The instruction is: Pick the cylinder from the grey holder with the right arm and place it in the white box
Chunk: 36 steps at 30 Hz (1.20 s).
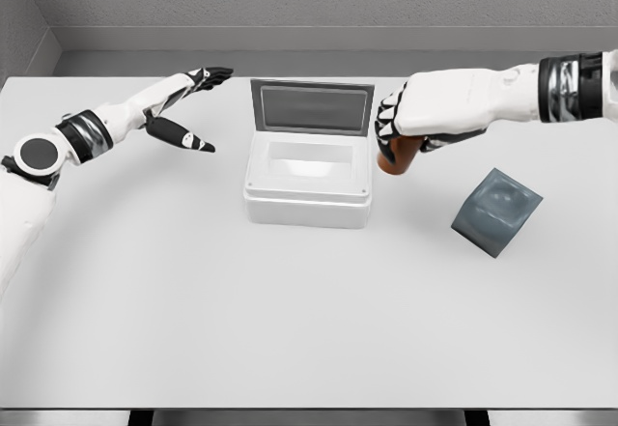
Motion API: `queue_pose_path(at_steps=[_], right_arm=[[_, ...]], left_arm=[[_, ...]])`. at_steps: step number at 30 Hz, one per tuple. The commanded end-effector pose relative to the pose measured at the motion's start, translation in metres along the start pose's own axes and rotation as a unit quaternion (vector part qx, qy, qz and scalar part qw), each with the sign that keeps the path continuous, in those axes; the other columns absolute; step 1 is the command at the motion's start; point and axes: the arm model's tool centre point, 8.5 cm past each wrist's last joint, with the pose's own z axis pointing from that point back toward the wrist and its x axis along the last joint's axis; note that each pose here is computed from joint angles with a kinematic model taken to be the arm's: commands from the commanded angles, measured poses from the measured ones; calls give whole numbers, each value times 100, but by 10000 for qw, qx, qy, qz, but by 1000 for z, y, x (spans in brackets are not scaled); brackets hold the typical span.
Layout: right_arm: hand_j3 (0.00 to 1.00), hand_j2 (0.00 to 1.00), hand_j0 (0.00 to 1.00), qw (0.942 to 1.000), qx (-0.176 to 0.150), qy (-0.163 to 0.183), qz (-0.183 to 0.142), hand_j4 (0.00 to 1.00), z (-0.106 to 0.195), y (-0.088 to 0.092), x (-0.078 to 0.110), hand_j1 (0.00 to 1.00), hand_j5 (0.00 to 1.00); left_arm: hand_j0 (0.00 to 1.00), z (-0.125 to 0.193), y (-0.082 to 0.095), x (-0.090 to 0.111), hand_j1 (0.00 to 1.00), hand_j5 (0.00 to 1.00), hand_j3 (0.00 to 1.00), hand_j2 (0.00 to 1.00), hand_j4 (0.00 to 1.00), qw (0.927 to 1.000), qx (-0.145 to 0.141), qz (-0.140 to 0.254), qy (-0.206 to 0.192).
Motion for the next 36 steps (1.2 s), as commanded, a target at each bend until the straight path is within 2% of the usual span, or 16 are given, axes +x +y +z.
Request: queue_pose_path(at_steps=[1, 7, 11, 15, 22, 23, 26, 28, 33, 34, 36], right_arm=[[43, 43, 43, 10000, -11, 2, -29, 43, -12, -1, -5, 43, 43], [43, 43, 43, 9999, 18, 77, -146, 43, -37, 2, -20, 43, 43], [43, 43, 43, 9999, 40, 92, -100, 43, -49, 0, -23, 43, 43], [43, 43, 43, 9995, 147, 154, -246, 43, -58, 3, -32, 43, 43], [43, 43, 43, 9994, 125, 109, -308, 43, -68, 2, -33, 43, 43], [47, 47, 47, 9994, 116, 107, -302, 47, -68, 2, -33, 47, 47], [88, 88, 88, 9996, 45, 118, -247, 88, -67, -4, -33, 88, 88], [100, 100, 100, 9996, 42, 120, -249, 100, -67, -4, -33, 100, 100], [100, 100, 100, 9996, -2, 165, -239, 100, -61, -6, -34, 100, 100], [100, 100, 100, 9997, -29, 148, -194, 100, -60, -8, -32, 100, 100], [100, 100, 100, 9994, -303, 159, -85, 100, -50, -25, -29, 100, 100]], left_arm=[[100, 0, 0, 1, 100, 100, 100, 100, 100, 10000, -37, 18, -26], [100, 1, -1, 4, 100, 100, 100, 100, 100, 10000, -23, 3, -86], [100, 1, -1, 4, 100, 100, 100, 100, 100, 10000, -22, 1, -96], [100, -4, 0, 8, 100, 100, 100, 100, 100, 9999, -17, -9, -131], [100, -2, 2, 5, 100, 100, 100, 100, 100, 10000, -6, -15, -86], [100, -1, 3, 5, 100, 100, 100, 100, 100, 10000, 3, -20, -82], [100, -4, 1, 6, 100, 100, 100, 100, 100, 10000, -8, -1, -95], [100, -4, 1, 6, 100, 100, 100, 100, 100, 10000, -8, -1, -95], [100, -4, 1, 6, 100, 100, 100, 100, 100, 10000, -5, -5, -88], [100, -3, 1, 5, 100, 100, 100, 100, 100, 10000, -9, 1, -84], [100, -3, 1, 5, 100, 100, 100, 100, 100, 10000, -6, -3, -78]])
